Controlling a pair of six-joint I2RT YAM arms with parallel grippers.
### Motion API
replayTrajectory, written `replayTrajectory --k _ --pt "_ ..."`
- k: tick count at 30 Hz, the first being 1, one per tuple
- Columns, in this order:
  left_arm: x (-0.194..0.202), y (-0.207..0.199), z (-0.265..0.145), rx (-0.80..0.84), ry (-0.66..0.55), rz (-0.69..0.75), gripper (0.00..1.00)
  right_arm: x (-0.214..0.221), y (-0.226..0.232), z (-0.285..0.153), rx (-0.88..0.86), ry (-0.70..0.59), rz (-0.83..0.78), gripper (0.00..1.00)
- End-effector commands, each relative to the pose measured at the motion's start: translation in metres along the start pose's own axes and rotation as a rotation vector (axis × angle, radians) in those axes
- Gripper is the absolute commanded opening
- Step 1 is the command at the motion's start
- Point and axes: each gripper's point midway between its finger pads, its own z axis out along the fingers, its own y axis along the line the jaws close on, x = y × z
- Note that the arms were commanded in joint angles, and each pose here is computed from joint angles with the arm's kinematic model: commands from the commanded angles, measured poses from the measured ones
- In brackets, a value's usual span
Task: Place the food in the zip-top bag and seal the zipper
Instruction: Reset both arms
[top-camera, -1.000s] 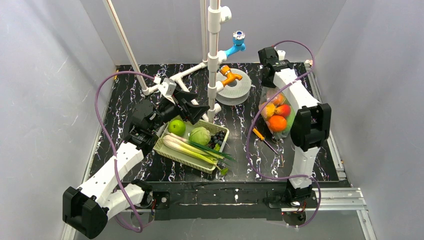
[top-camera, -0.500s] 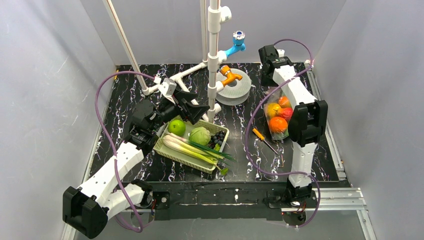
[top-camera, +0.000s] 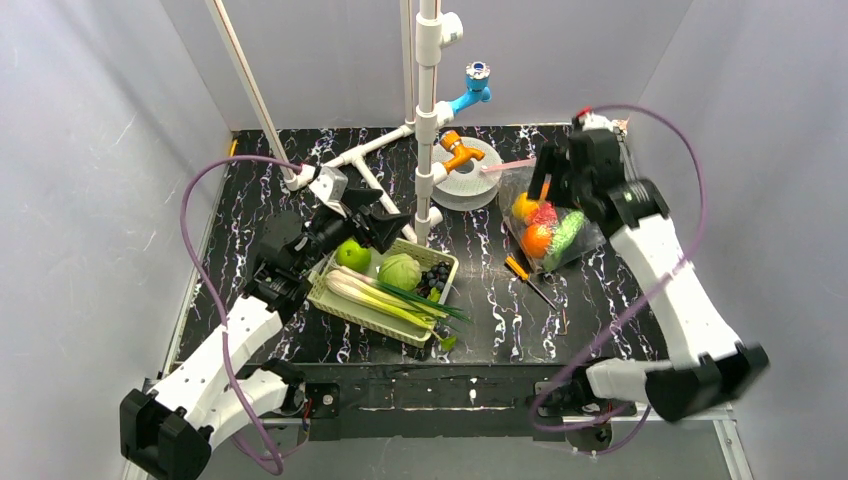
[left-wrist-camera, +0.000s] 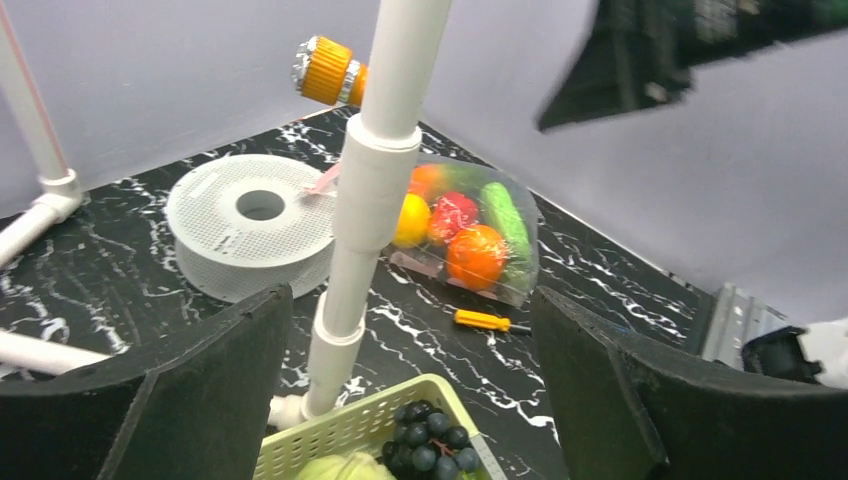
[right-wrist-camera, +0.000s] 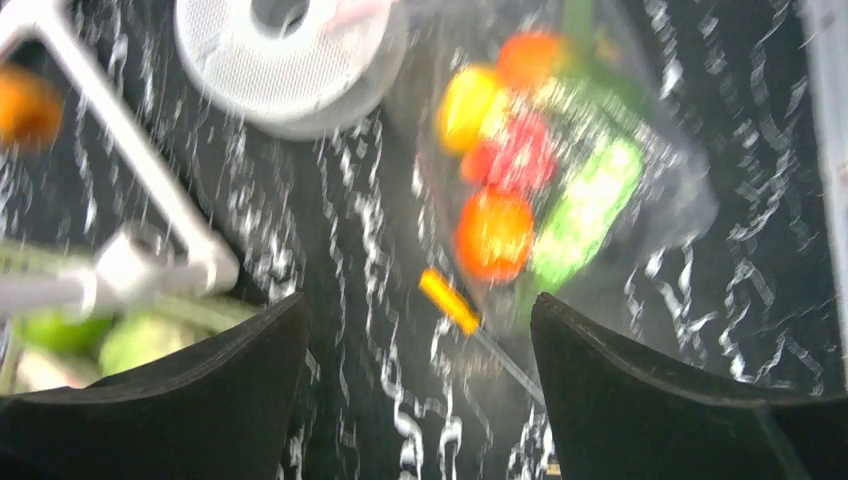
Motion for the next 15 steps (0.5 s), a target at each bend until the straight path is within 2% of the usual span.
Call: replayTrajectory --k 1,6,9,15 --pt "-0.007 0.01 -0.012 -0.089 -0.026 0.119 0.87 0.062 0.019 -0.039 -0.225 0.065 0.027 0.88" --pt "-0.018 -0.005 -0.028 -0.134 -0.047 0.205 0.88 0.092 -0.001 -0.098 -0.342 -0.083 0.11 0.98" --pt "-0.028 -0.014 -0.05 -0.154 -0.064 0.111 0.88 0.101 -0.01 -0.122 -0.393 -0.17 0.167 0.98" --pt "-0.04 -0.01 -0.127 -0.335 -0.048 0.004 0.89 0.114 -0.05 -0.142 -0.307 -0.298 0.336 0.98"
